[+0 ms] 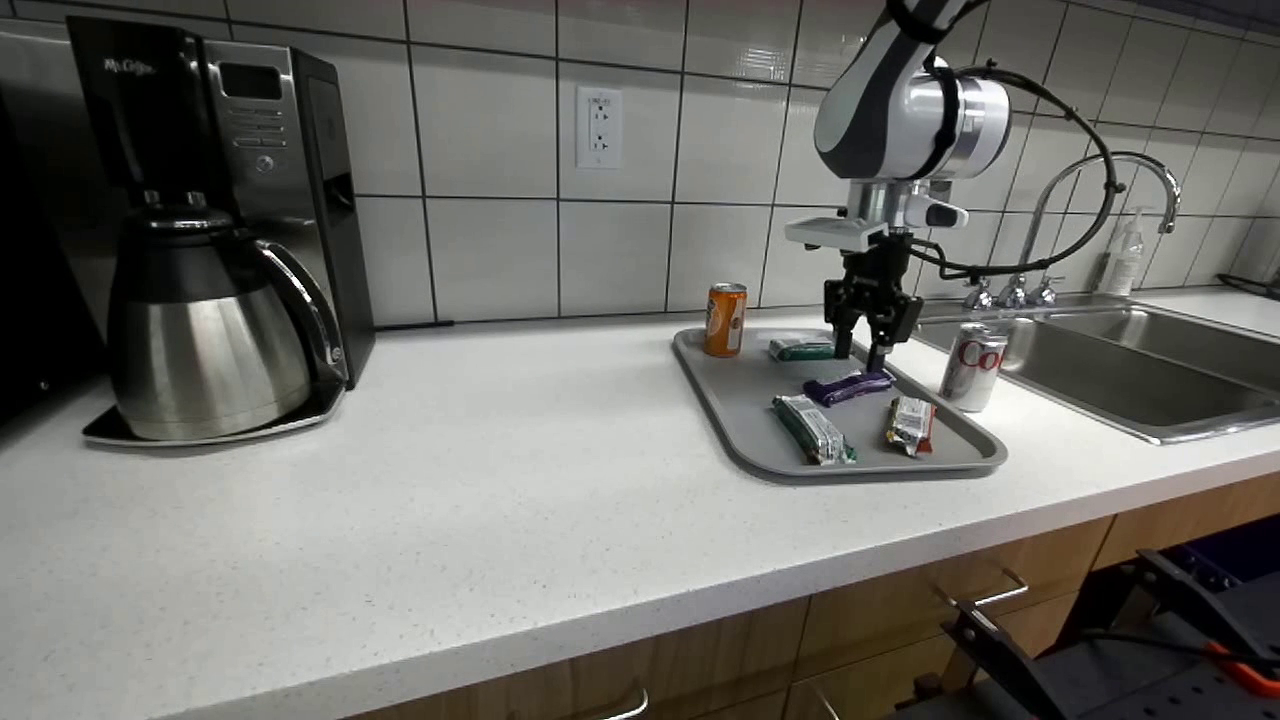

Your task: Put the packets on the grey tray.

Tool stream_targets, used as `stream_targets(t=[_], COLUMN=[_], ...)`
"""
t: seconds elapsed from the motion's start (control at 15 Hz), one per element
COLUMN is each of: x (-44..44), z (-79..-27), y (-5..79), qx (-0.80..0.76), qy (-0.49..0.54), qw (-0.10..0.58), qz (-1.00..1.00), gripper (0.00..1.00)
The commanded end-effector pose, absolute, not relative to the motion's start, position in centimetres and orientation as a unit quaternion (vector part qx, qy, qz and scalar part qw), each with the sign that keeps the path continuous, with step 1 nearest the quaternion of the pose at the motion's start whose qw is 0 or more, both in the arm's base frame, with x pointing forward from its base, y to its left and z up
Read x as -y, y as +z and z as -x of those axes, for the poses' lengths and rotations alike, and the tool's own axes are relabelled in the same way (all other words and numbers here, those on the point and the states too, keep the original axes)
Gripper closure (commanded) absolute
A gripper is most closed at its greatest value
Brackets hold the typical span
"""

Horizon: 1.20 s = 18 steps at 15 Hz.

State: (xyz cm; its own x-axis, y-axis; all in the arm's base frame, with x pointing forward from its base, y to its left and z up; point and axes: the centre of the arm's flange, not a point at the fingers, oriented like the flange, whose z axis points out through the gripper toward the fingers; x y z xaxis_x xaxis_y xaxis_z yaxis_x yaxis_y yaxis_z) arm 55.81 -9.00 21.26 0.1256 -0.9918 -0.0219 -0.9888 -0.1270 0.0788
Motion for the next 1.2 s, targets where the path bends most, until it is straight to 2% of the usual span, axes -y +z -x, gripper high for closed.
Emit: stream_targets(t=[0.0,0.07,0.13,1.13], x=[9.0,8.8,8.6,4.0], z=[-53.9,-53.6,-53.2,-43.1], y=[23.2,23.5,23.7,29.7], qx=[0.634,0.625,0.616,0.412], qy=[-0.023,-0.021,-0.019,0.001], qw=[0.024,0.025,0.027,0.036], qz=[-0.773,-0.780,-0.787,-0.910], gripper=[0.08,0.02,0.00,0.00])
